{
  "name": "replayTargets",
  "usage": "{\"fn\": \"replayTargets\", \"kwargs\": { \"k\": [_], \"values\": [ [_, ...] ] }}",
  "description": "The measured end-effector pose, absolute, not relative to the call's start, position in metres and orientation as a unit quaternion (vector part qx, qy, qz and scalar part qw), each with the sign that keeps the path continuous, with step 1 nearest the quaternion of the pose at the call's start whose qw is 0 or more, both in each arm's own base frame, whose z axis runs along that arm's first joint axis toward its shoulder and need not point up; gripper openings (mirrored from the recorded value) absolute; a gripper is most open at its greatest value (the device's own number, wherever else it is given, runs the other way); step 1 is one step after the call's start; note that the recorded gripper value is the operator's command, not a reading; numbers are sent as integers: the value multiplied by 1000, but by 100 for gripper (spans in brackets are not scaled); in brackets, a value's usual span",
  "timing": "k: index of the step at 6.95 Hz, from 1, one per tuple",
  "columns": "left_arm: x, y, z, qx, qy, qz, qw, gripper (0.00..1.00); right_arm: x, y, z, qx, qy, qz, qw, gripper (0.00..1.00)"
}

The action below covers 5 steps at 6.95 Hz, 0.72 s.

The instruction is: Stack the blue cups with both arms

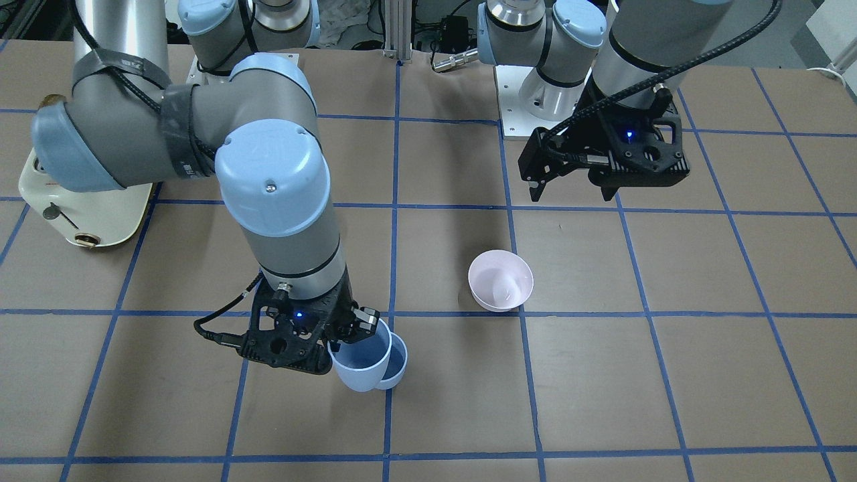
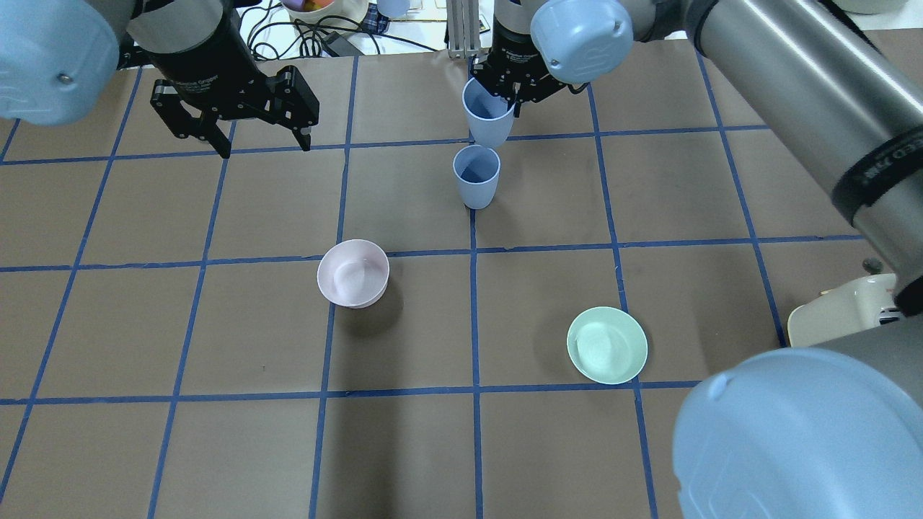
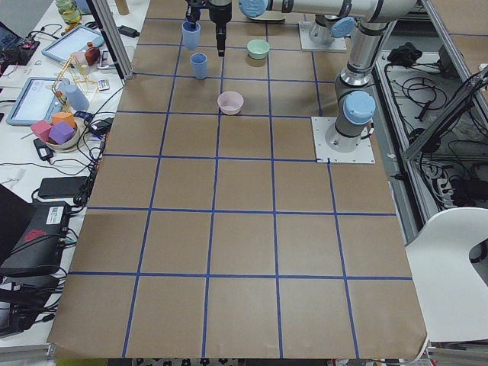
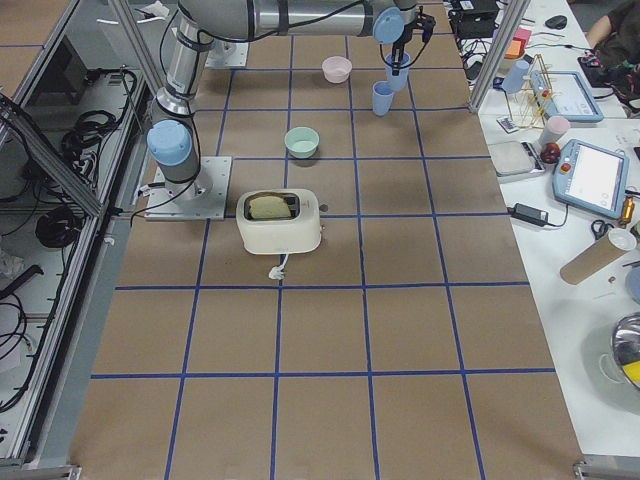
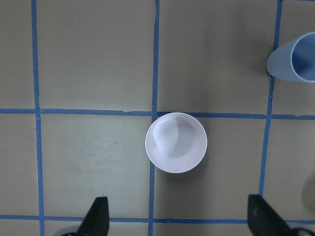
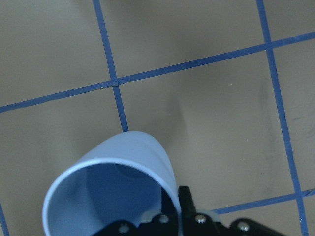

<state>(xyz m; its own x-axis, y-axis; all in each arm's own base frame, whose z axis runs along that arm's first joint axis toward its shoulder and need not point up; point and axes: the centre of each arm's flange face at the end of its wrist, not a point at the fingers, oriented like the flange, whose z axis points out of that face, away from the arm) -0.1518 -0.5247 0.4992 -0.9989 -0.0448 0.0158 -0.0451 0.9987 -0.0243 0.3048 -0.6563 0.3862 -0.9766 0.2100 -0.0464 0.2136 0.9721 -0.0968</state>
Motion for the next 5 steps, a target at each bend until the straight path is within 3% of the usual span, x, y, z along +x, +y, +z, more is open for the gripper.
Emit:
{"fn": "replayTargets", "kwargs": {
  "k": [5],
  "values": [
    [-151,-524,500,22,-1000,11,8,100,317,-661,361,105,994,-36,7,0]
  ]
}}
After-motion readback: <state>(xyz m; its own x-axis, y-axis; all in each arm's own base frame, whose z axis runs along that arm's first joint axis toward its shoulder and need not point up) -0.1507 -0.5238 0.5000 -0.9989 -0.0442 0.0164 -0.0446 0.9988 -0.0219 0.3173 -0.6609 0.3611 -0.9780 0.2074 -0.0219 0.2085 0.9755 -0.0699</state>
